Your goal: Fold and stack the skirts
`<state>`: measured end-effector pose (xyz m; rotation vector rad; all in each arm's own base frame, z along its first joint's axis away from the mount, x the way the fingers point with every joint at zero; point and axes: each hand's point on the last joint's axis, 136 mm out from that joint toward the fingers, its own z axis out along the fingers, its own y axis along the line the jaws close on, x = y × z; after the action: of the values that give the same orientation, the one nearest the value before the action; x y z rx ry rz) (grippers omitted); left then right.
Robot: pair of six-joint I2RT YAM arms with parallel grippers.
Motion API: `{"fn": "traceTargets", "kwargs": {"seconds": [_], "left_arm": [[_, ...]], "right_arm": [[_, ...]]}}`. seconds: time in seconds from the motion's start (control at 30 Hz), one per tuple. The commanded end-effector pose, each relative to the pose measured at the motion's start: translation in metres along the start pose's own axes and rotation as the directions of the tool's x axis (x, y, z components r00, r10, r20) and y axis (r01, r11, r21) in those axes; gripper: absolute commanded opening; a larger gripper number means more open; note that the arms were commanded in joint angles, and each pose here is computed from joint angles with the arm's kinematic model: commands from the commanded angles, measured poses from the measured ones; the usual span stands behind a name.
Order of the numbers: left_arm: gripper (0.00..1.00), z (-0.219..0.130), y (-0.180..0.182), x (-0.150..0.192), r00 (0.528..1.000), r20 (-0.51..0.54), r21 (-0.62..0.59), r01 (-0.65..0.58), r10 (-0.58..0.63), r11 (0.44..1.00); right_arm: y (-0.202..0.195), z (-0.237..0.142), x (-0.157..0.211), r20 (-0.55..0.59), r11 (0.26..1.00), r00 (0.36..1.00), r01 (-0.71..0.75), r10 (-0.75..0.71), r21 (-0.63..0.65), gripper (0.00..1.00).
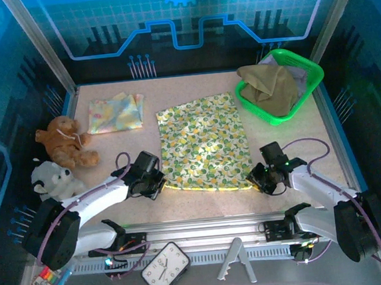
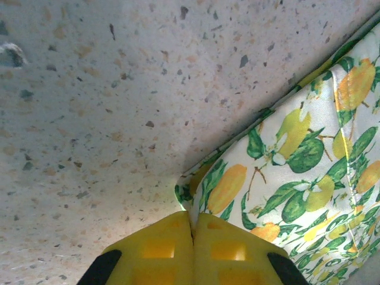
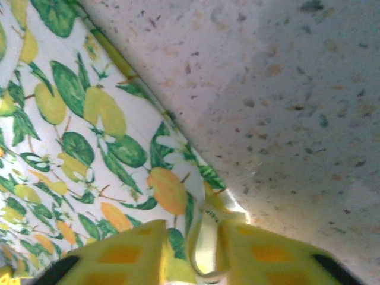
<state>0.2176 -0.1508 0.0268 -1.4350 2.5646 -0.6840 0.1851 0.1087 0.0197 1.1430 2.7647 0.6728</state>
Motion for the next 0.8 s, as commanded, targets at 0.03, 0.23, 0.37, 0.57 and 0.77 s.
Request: {"fn": "traceTargets", "kwargs": {"seconds": [0.03,0.23,0.37,0.57,0.77], "left_arm": [[0.0,-0.008,0.004,-0.003,0.999,0.033,0.02,-0.011,0.01,1.0],[0.0,-0.06,-0.01,-0.014,0.978,0.159,0.083,-0.148,0.134,0.985],[0.0,-0.103,-0.037,-0.016,0.957,0.218,0.157,-0.228,0.191,0.961],[0.0,-0.153,-0.102,-0.02,0.886,0.332,0.213,-0.406,0.325,0.889],[0.0,-0.144,-0.138,-0.038,0.872,0.335,0.23,-0.443,0.357,0.866]], "right_arm": [[-0.006,-0.007,0.001,0.017,1.0,1.0,-0.002,0.002,0.0,0.02],[0.014,-0.052,0.002,0.089,0.995,0.995,0.055,-0.047,-0.085,0.0],[0.044,-0.099,-0.017,0.251,0.979,0.966,0.107,-0.061,-0.175,0.0],[0.119,-0.169,-0.053,0.485,0.921,0.863,0.294,-0.14,-0.256,0.0],[0.199,-0.179,-0.09,0.59,0.853,0.78,0.44,-0.207,-0.282,0.0]]}}
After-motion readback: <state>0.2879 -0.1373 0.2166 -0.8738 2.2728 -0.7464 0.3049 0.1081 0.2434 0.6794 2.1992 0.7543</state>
